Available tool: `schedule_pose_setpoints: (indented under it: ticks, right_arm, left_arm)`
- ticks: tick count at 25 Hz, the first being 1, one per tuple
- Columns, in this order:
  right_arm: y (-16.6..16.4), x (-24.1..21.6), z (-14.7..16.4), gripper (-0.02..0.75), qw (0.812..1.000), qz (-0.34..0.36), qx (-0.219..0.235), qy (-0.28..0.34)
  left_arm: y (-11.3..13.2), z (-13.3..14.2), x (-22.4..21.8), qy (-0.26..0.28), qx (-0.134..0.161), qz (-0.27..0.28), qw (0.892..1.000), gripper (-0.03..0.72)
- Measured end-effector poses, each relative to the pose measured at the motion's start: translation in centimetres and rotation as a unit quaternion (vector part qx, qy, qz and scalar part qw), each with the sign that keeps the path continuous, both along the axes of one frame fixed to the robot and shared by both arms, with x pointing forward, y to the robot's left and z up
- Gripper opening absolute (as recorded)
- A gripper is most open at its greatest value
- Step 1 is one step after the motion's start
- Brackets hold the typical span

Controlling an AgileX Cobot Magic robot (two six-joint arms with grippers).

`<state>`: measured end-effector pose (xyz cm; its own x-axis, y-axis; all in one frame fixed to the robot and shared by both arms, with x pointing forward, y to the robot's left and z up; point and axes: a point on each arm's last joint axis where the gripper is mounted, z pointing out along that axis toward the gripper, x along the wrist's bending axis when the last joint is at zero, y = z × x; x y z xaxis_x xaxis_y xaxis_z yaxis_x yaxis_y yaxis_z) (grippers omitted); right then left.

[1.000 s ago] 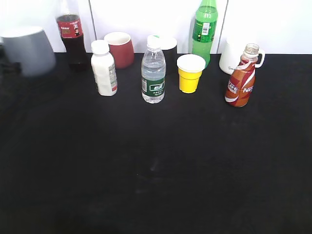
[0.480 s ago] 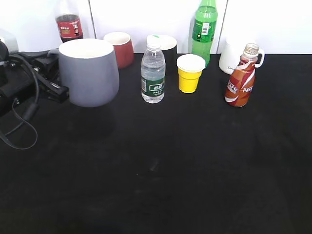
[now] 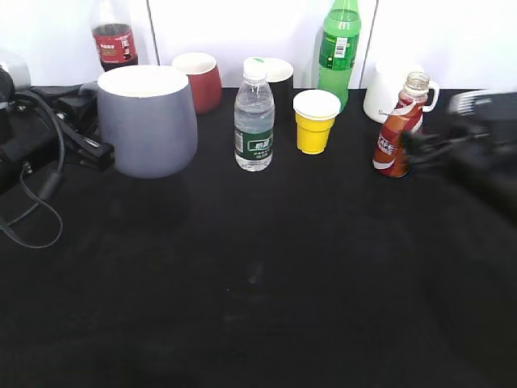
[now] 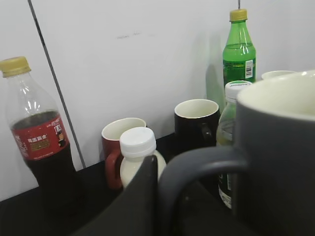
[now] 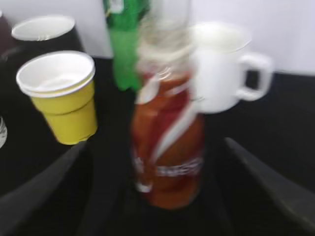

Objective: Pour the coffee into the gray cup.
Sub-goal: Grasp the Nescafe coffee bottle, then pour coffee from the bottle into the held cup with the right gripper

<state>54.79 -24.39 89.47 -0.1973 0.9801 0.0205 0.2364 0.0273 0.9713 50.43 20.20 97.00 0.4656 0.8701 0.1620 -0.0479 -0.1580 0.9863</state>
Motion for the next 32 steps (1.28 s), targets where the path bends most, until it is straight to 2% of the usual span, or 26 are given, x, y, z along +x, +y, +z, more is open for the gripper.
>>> schedule_pose_setpoints:
  ticks: [8, 11, 17, 19, 21, 25, 28, 30, 32]
  right_arm:
    - [0.7, 4.5, -5.1, 0.594, 1.000, -0.022, 0.009, -0.001]
    - [1.0, 6.0, -6.3, 0.655, 1.000, -0.023, 0.016, -0.005]
    - [1.4, 8.3, -7.7, 0.661, 0.999, -0.024, 0.023, -0.018]
    - [1.6, 9.1, -7.9, 0.618, 0.999, -0.023, 0.024, -0.026]
    - [1.6, 9.3, -8.2, 0.509, 0.999, -0.024, 0.024, -0.026]
    - [1.6, 9.3, -8.2, 0.505, 0.999, -0.023, 0.024, -0.028]
    - [1.3, 7.4, -6.4, 0.505, 0.999, -0.020, 0.010, -0.024]
    - [1.3, 5.9, -2.2, 0.505, 0.999, 0.000, 0.007, -0.054]
    - [2.2, 5.2, 3.3, 0.505, 0.995, 0.049, -0.008, -0.092]
  left_arm:
    - [0.0, 0.0, 0.0, 0.000, 0.000, 0.000, 1.000, 0.038]
    - [0.0, 0.0, 0.0, -0.002, -0.001, 0.000, 1.000, 0.038]
    - [0.0, 0.1, 0.0, -0.007, -0.004, -0.001, 1.000, 0.038]
    - [0.0, 0.1, 0.0, -0.007, -0.004, -0.001, 1.000, 0.038]
    - [0.0, 0.2, 0.0, -0.008, -0.004, -0.001, 1.000, 0.038]
    - [0.0, 0.2, 0.0, -0.008, -0.004, -0.001, 1.000, 0.038]
    - [0.0, 0.2, 0.0, -0.008, -0.004, -0.001, 1.000, 0.038]
    - [0.0, 0.3, 0.0, -0.014, -0.008, -0.002, 1.000, 0.038]
    - [0.0, 0.4, 0.0, -0.019, -0.010, -0.002, 1.000, 0.038]
